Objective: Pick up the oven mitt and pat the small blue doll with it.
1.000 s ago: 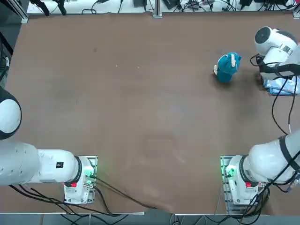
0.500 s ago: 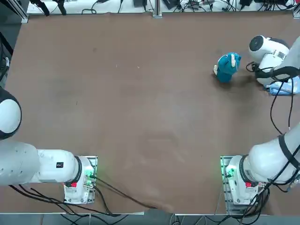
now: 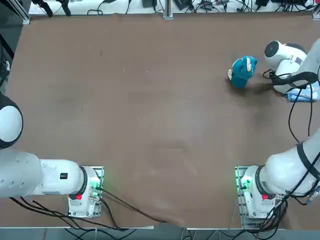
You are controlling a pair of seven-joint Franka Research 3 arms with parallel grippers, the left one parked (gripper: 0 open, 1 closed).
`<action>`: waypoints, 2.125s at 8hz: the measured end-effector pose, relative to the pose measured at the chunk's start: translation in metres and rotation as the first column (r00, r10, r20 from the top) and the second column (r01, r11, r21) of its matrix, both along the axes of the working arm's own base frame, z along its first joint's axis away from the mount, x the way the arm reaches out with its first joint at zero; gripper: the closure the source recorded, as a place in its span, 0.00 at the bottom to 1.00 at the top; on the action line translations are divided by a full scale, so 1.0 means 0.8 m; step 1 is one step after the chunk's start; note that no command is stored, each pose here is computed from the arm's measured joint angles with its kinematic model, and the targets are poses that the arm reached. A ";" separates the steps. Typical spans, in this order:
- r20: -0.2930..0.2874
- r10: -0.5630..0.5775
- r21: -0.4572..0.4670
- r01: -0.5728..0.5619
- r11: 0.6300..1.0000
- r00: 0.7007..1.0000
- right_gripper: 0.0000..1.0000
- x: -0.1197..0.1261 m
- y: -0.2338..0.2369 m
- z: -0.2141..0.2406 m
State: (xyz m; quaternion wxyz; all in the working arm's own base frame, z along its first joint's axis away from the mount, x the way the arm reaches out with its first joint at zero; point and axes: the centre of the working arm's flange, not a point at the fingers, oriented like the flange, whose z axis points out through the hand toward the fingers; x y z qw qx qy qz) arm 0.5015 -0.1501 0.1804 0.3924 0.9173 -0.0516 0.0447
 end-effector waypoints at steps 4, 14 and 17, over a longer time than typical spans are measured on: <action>-0.024 -0.007 -0.027 0.006 1.000 1.000 0.45 -0.004 -0.006 -0.008; 0.016 0.012 -0.052 -0.012 0.999 1.000 0.96 0.022 -0.014 0.023; 0.007 0.060 -0.081 -0.059 0.995 0.998 0.96 0.036 -0.041 0.085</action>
